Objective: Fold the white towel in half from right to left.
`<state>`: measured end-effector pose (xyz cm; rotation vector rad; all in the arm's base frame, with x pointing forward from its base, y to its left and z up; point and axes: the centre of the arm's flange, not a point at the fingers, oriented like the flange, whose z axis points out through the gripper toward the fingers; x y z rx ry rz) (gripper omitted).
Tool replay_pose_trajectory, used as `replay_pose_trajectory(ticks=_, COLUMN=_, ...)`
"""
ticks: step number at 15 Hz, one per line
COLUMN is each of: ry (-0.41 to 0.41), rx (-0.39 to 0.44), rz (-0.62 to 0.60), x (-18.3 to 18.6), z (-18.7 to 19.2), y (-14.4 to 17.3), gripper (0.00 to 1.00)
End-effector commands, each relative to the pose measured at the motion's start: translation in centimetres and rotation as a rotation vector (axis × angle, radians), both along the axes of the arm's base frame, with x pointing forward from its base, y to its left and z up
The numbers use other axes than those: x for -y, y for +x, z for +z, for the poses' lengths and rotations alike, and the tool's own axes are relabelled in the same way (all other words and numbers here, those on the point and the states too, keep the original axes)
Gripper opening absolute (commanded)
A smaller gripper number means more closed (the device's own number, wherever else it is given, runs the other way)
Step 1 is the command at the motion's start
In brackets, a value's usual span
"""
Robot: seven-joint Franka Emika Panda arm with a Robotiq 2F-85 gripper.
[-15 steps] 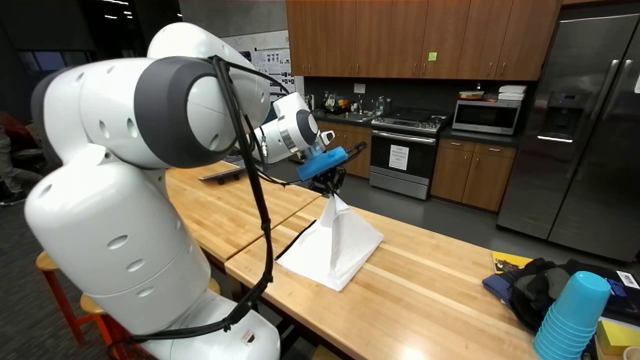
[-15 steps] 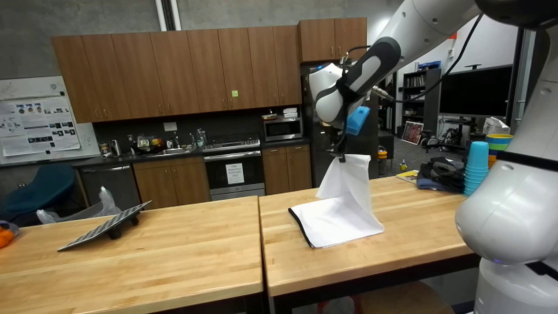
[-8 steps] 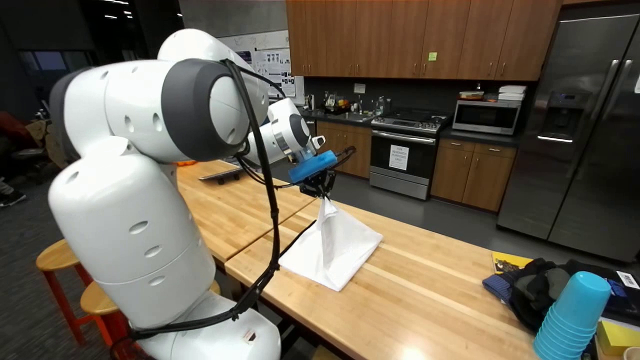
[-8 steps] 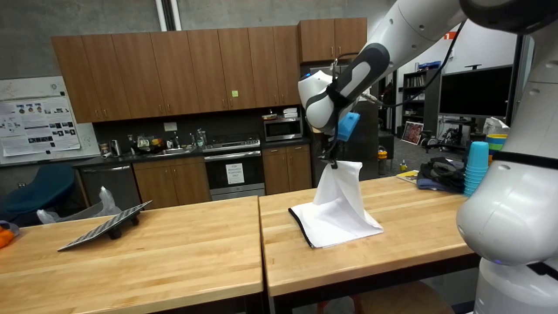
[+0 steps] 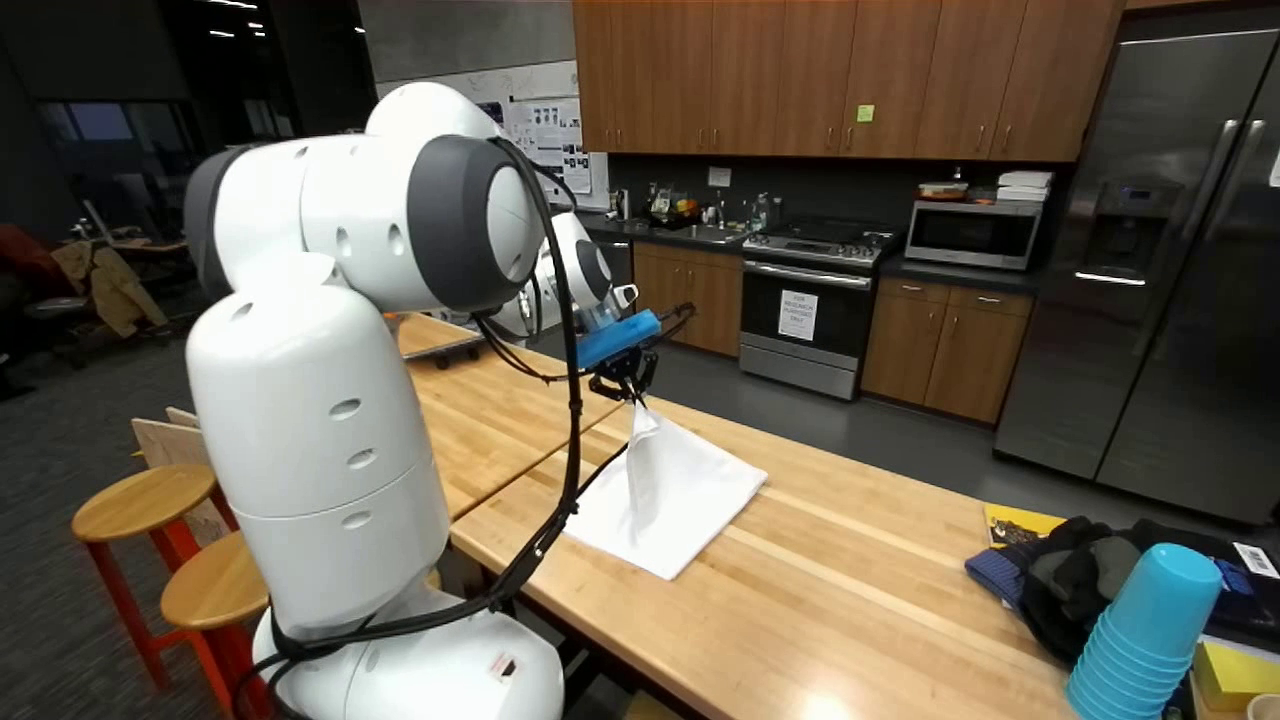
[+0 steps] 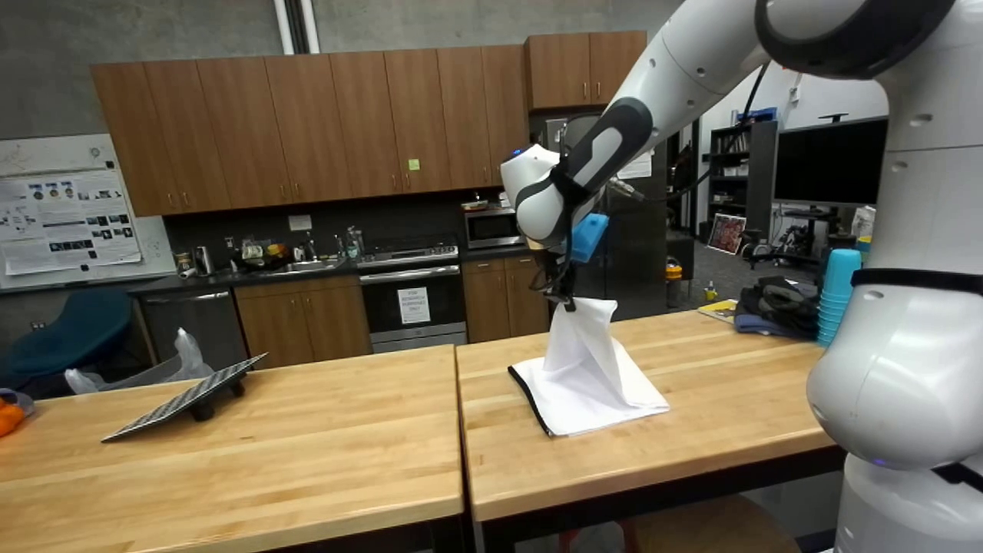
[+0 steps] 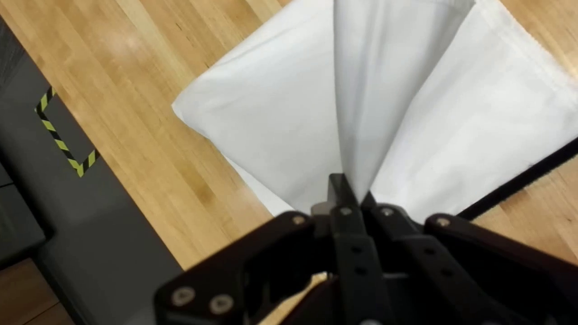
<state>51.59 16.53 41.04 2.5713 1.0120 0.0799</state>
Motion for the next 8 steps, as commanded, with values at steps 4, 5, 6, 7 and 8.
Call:
replay_pose_trajectory(ticks=4, ry=-0.052, rx=-0.027, rz=0.054, x=-4.4, z=-1.4, y=1.2, gripper=0.01)
replay_pose_trajectory(ticks=5, ry=-0.062, rx=-0.031, rz=0.069, x=-5.1, z=-1.7, y=1.2, gripper=0.01)
replay_pose_trajectory(ticks=6, ry=-0.072, rx=-0.035, rz=0.083, x=-5.8, z=-2.0, y=1.0, gripper=0.01)
replay_pose_trajectory(ticks=7, ry=-0.082, rx=-0.038, rz=0.1, x=-6.5, z=-2.2, y=0.9, gripper=0.01)
replay_pose_trajectory(ticks=8, ry=-0.093, rx=-0.041, rz=0.124, x=-7.0, z=-2.5, y=0.7, gripper=0.01)
